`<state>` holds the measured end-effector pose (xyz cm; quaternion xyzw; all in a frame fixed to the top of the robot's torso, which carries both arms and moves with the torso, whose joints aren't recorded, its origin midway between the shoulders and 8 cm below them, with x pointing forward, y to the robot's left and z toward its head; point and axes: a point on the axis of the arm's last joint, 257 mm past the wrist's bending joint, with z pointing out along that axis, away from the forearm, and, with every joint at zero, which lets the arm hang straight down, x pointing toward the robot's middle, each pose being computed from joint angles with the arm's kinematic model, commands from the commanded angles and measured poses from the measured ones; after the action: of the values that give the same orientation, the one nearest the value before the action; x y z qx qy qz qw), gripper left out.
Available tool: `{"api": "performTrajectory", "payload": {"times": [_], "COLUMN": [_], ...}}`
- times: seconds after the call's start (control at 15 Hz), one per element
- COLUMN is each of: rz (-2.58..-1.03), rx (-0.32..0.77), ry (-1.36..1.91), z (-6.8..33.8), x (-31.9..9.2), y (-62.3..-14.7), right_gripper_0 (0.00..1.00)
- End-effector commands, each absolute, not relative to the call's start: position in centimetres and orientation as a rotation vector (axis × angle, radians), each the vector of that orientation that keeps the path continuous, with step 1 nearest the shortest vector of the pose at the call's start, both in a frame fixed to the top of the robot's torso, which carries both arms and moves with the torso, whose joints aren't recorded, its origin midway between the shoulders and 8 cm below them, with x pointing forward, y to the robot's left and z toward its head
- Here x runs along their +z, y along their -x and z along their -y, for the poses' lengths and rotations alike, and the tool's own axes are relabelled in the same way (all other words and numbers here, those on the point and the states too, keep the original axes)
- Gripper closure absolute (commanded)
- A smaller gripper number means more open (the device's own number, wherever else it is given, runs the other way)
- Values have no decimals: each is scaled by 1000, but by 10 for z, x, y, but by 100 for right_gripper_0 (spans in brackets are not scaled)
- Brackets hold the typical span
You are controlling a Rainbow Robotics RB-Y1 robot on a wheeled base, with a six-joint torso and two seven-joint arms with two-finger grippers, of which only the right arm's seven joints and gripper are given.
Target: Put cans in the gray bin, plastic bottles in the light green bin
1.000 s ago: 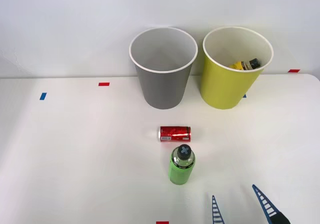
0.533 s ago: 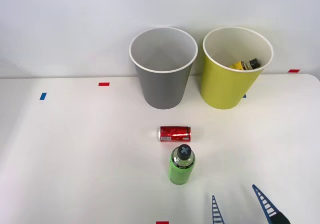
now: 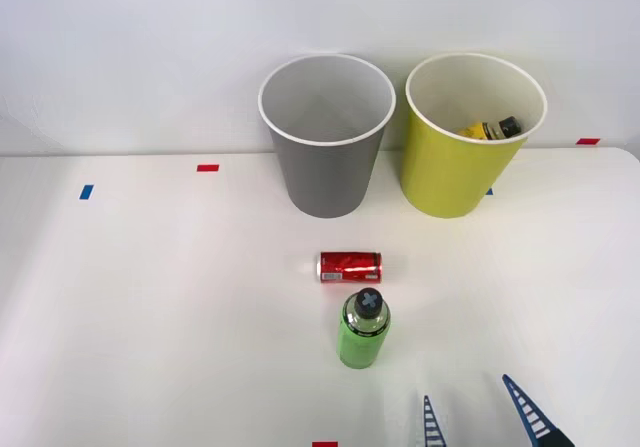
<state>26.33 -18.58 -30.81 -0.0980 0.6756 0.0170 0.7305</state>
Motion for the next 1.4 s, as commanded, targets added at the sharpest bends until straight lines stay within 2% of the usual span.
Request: {"api": "performTrajectory", "payload": {"times": [0.07, 0.27, 0.47, 0.67, 1.13, 1.4], "rz": [-1463, -1493, -1411, -1402, -1375, -1365], "rx": [157, 264, 198, 195, 116, 190], "ry": [245, 309, 454, 440, 485, 520], "z": [169, 159, 150, 141, 126, 107], "x": [-290, -285, -274, -272, -270, -269], "y": [-267, -269, -267, -264, -266, -271], "right_gripper_0": [0, 0, 0, 0, 0, 0]}}
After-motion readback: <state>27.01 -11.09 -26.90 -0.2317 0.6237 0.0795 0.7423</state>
